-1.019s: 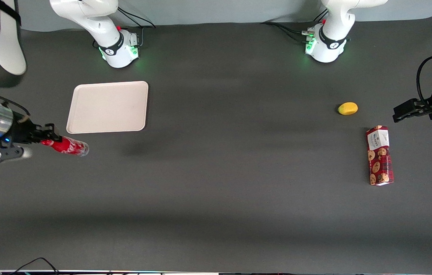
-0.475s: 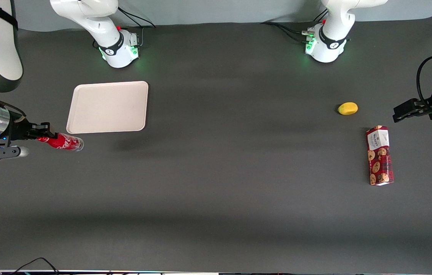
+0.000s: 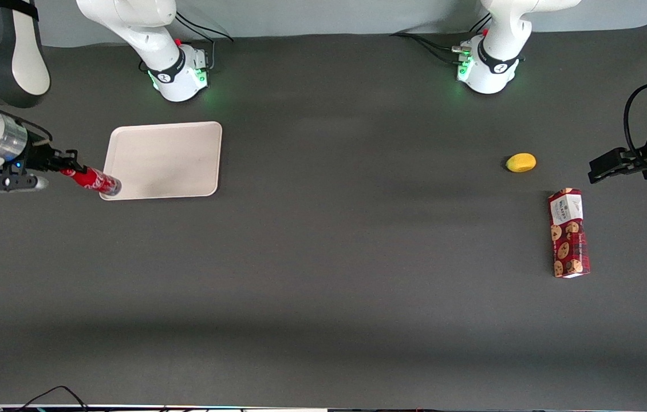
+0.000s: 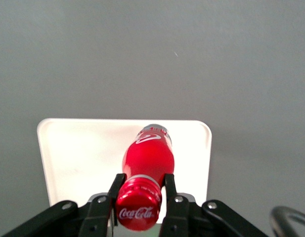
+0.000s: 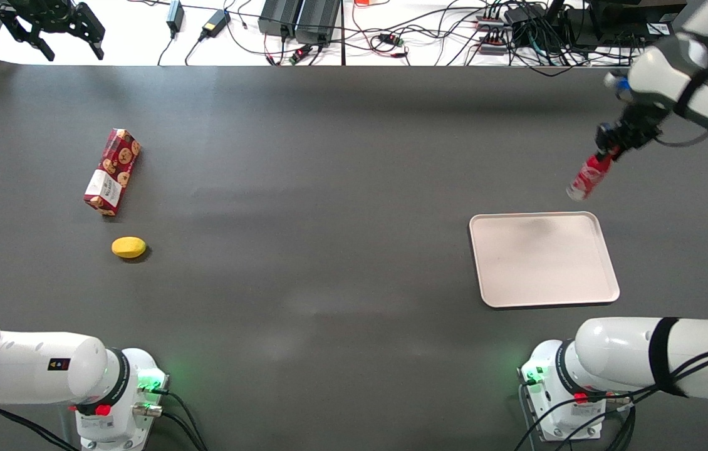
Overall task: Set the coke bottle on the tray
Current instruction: 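Lift the bottle and carry it with the right gripper onto the tray, then lower the bottle onto the tray and open the right gripper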
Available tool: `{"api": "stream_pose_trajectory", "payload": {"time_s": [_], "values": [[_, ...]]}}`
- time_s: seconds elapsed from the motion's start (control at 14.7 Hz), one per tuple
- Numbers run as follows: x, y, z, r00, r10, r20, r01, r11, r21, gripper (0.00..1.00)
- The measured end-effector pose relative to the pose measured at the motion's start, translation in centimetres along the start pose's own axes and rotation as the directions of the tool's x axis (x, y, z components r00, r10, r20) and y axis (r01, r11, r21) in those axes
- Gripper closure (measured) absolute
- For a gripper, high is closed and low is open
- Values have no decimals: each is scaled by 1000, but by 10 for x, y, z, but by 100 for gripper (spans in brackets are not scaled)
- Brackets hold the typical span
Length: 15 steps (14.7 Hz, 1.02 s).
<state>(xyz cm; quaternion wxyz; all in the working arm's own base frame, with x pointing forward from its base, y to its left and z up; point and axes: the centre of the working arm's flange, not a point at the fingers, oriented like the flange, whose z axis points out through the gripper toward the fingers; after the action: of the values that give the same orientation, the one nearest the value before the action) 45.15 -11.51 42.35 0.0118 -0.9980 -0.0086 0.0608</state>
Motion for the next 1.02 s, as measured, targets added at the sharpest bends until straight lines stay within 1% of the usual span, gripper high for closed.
{"api": "stream_pose_trajectory", "payload": {"time_s": [0.14,0.2,0.34,0.48,0.75,1.02], "values": [[-26,34,31,999,15,-31,-15,1000,3,64],[-36,46,50,999,28,-41,-28,1000,4,64],[-51,55,77,998,51,-35,-51,999,11,64],[-54,54,85,998,54,-31,-54,998,13,64],[-59,58,98,996,73,-57,-73,997,6,64],[-63,63,114,995,90,-43,-89,996,13,64]]}}
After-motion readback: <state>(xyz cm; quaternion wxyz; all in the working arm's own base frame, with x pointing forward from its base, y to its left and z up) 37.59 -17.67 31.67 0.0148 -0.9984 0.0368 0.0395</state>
